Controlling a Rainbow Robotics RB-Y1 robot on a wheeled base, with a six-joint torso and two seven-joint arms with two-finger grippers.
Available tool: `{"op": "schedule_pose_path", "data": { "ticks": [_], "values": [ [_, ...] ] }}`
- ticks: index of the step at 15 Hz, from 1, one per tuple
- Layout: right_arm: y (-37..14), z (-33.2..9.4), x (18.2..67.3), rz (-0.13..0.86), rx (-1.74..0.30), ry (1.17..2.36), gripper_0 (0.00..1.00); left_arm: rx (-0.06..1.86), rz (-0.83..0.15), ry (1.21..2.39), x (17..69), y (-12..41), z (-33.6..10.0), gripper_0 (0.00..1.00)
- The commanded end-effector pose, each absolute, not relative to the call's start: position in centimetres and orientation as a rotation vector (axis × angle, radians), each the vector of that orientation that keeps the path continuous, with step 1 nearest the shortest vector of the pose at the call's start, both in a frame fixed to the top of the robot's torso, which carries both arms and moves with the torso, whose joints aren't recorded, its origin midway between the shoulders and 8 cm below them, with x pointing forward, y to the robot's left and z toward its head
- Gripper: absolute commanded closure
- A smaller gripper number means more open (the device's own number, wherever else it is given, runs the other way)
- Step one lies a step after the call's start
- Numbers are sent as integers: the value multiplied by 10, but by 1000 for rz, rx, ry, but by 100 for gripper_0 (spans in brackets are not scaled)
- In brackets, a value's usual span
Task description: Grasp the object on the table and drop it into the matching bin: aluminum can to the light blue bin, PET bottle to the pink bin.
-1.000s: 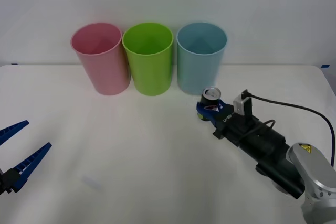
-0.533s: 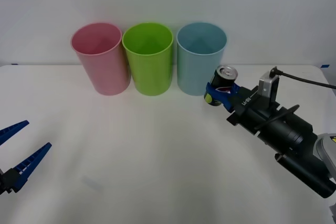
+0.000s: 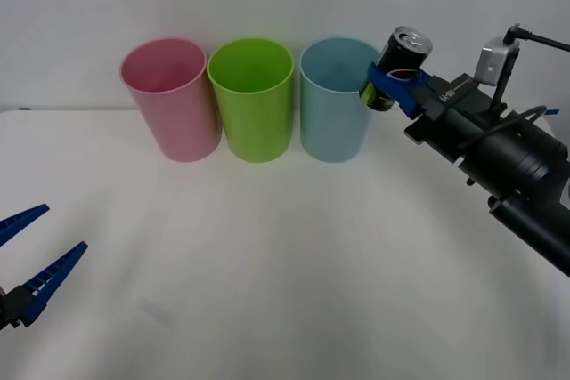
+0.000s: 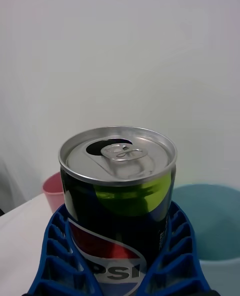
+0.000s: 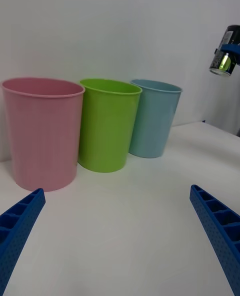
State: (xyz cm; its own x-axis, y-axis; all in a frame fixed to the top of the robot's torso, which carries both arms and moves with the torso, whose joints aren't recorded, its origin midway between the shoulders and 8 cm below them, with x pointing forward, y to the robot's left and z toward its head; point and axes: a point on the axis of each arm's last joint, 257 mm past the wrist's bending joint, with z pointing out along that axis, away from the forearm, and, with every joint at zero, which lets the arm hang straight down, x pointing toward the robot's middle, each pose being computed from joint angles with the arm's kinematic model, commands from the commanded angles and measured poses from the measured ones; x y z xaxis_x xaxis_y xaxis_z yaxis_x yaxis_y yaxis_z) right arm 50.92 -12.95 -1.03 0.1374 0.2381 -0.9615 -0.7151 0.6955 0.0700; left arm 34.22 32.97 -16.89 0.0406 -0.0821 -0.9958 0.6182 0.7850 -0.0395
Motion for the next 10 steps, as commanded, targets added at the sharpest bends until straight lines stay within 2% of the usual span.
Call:
{"op": "schedule_pose_path", "data": {
  "ticks": [1,10],
  "values": [
    [-130,8,543,698,-465,1242,100,465,-567,1441,342,330,-169,0],
    [-116,5,646,550,-372,1305,100,465,-567,1441,342,330,-169,0]
  ]
}}
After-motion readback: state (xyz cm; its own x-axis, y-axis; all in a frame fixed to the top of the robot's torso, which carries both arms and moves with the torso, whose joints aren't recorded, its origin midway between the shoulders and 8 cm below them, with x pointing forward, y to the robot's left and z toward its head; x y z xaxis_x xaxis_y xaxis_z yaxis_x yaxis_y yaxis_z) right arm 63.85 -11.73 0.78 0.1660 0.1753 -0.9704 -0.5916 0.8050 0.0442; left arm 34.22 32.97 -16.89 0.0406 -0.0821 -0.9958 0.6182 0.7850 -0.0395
